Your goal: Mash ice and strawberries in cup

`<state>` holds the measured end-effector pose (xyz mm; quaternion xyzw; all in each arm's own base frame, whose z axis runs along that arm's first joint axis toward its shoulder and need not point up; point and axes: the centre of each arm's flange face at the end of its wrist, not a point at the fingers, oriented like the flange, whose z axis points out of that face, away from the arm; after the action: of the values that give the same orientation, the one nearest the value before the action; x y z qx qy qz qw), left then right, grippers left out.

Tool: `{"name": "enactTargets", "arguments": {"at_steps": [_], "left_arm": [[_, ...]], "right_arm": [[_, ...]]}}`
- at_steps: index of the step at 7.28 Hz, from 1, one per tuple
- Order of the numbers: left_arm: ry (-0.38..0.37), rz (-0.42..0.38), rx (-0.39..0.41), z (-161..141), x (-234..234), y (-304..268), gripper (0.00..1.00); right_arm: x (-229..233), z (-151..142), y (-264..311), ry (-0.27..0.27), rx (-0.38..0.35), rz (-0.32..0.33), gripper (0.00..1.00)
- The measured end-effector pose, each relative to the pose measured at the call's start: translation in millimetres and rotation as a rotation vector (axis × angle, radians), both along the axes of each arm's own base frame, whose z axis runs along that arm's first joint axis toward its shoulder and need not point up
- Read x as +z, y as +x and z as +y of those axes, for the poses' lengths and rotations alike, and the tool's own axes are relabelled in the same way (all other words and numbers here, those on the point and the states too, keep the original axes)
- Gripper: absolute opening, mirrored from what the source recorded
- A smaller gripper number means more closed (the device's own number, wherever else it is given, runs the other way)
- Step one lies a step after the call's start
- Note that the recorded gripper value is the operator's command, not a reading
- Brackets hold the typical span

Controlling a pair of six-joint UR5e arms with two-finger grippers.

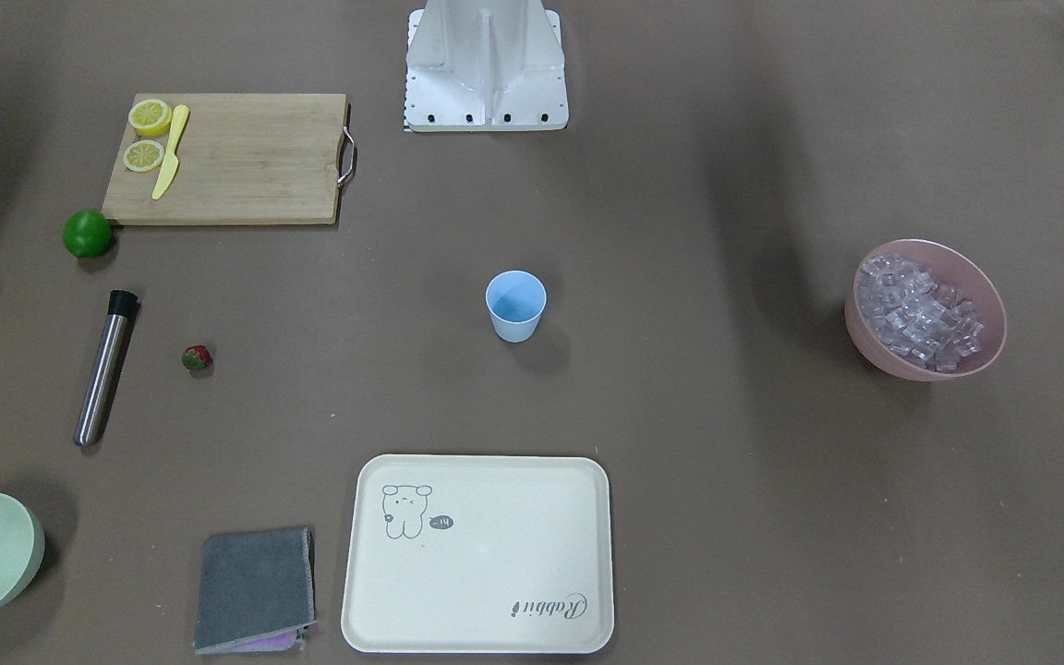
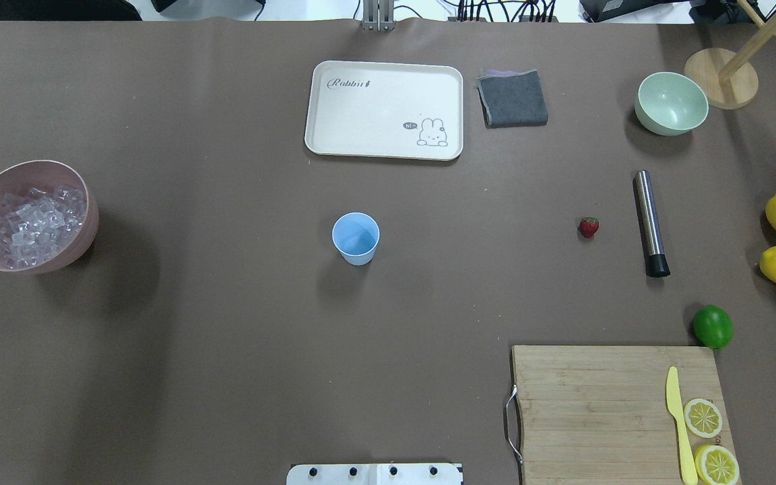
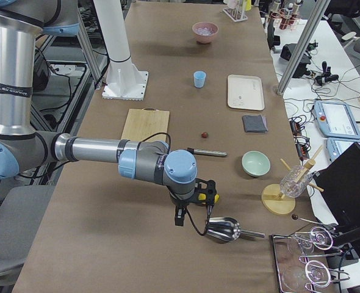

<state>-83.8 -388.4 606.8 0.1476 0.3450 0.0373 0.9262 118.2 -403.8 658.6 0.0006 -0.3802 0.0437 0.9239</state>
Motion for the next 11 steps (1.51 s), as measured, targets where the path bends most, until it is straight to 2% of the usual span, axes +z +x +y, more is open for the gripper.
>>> {"name": "enactTargets", "arguments": {"at_steps": [8,11], "left_arm": [[-0.012,-0.004,0.012,-3.6,5.8,4.7,0.98],[0.008,-0.006,0.011,-16.5,-1.8,4.2,0.98]], "right_arm": [[-1.1,0.1,-0.7,0.003,0.000,-0.009,1.00],[-4.9,-0.5,-0.8,0.009,0.000,-0.010,1.00]]}}
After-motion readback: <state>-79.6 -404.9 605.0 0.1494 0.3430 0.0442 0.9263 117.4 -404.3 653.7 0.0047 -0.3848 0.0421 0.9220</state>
